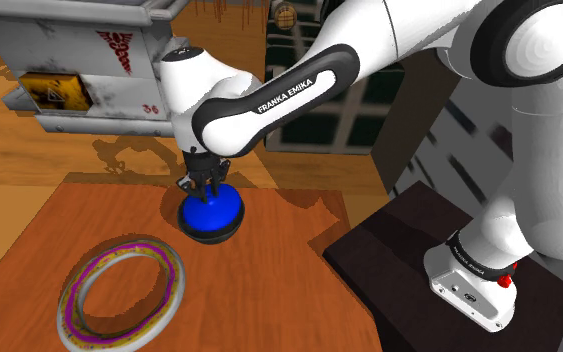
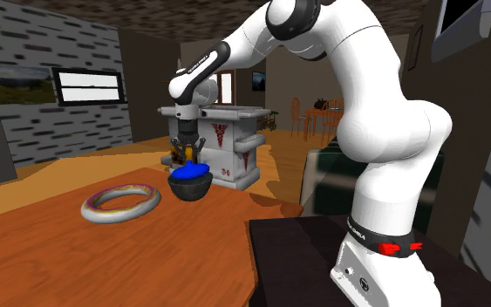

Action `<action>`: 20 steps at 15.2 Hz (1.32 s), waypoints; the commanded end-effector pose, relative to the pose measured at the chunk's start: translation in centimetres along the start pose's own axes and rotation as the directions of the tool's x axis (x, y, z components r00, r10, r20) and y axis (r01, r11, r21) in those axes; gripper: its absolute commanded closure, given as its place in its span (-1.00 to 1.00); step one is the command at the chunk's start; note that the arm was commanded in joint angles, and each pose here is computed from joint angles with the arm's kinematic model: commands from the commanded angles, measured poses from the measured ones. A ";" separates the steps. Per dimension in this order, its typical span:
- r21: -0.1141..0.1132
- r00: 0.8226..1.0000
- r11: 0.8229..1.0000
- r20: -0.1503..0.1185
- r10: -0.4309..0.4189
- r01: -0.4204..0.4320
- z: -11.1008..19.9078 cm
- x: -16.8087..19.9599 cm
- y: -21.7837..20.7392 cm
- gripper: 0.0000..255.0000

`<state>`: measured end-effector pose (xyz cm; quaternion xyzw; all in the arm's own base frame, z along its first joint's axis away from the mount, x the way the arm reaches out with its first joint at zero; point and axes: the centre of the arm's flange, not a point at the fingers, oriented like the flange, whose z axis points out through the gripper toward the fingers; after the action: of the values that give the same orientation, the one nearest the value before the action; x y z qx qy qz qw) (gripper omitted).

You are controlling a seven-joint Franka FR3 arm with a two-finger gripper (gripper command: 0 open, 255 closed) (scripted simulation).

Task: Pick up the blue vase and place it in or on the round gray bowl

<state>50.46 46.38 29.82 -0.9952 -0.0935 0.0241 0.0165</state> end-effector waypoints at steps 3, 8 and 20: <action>0.000 1.000 1.000 0.000 0.000 0.000 0.0 0.0 0.0 -1.00; 0.000 1.000 1.000 0.000 0.000 0.000 0.0 0.0 0.0 -1.00; 0.000 1.000 1.000 0.000 0.000 0.000 -5.0 0.0 0.0 -1.00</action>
<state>50.72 46.24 34.82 -0.9952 -0.0935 0.0238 0.0167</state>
